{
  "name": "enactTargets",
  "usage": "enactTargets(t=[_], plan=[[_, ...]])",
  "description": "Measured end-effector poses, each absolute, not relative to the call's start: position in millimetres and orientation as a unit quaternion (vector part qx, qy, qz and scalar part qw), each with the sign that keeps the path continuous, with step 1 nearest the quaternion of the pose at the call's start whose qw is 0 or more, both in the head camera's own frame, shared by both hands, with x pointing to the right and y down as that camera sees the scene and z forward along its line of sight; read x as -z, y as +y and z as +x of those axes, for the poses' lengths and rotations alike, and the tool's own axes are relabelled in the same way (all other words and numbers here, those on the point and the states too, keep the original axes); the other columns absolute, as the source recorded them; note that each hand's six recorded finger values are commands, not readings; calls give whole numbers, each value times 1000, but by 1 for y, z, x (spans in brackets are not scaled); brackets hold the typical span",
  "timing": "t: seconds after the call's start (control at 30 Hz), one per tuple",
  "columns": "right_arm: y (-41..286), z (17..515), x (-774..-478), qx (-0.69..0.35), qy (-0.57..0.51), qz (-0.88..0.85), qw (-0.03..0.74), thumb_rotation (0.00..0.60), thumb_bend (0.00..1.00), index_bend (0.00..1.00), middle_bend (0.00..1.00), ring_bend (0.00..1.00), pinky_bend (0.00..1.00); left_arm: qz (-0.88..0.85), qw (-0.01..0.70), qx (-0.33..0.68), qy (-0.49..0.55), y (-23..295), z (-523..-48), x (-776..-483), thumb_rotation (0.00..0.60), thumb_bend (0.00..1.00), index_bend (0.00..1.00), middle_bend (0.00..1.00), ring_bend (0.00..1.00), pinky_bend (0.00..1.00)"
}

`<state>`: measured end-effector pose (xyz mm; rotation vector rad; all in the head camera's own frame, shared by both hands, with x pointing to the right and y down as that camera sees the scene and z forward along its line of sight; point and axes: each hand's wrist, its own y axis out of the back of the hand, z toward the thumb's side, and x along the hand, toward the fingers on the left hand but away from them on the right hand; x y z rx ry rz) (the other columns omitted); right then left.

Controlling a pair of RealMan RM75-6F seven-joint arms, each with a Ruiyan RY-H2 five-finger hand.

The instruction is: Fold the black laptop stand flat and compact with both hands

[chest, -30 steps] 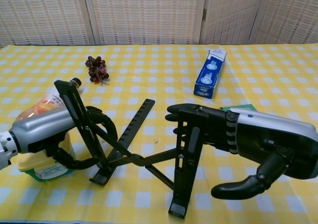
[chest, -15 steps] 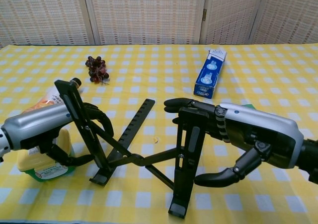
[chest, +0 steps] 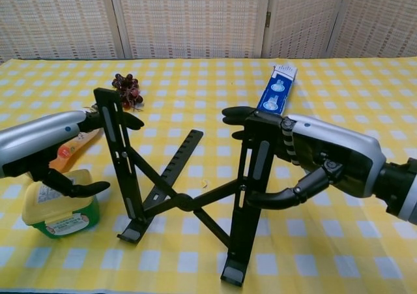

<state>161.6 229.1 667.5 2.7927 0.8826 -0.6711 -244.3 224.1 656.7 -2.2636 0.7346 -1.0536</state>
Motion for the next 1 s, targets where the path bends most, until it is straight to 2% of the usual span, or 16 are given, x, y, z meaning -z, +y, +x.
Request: enactTargets(t=[0.5, 0.73, 0.8, 0.87, 0.93, 1.0], plan=[[162, 209, -667, 243, 429, 869, 41, 600, 236, 0, 0, 0, 0, -824, 291, 377, 307, 200, -254, -631, 600, 357, 118, 120, 0, 0], [141, 242, -651, 245, 463, 852, -15, 600, 235, 0, 0, 3, 0, -819, 314, 381, 293, 186, -252, -631, 600, 357, 142, 119, 0, 0], [141, 243, -646, 248, 452, 856, -42, 600, 235, 0, 15, 45, 0, -815, 331, 384, 279, 180, -248, -634, 600, 356, 145, 119, 0, 0], [142, 244, -639, 253, 436, 859, -84, 600, 235, 2, 90, 130, 2, -810, 352, 387, 264, 173, -244, -637, 600, 356, 150, 119, 0, 1], [143, 243, -632, 261, 417, 860, -134, 600, 236, 50, 195, 230, 60, -805, 372, 390, 249, 167, -240, -641, 600, 354, 154, 119, 0, 5], [146, 241, -626, 270, 395, 859, -183, 600, 236, 145, 292, 332, 184, -797, 396, 395, 229, 160, -233, -647, 600, 353, 153, 119, 0, 6]])
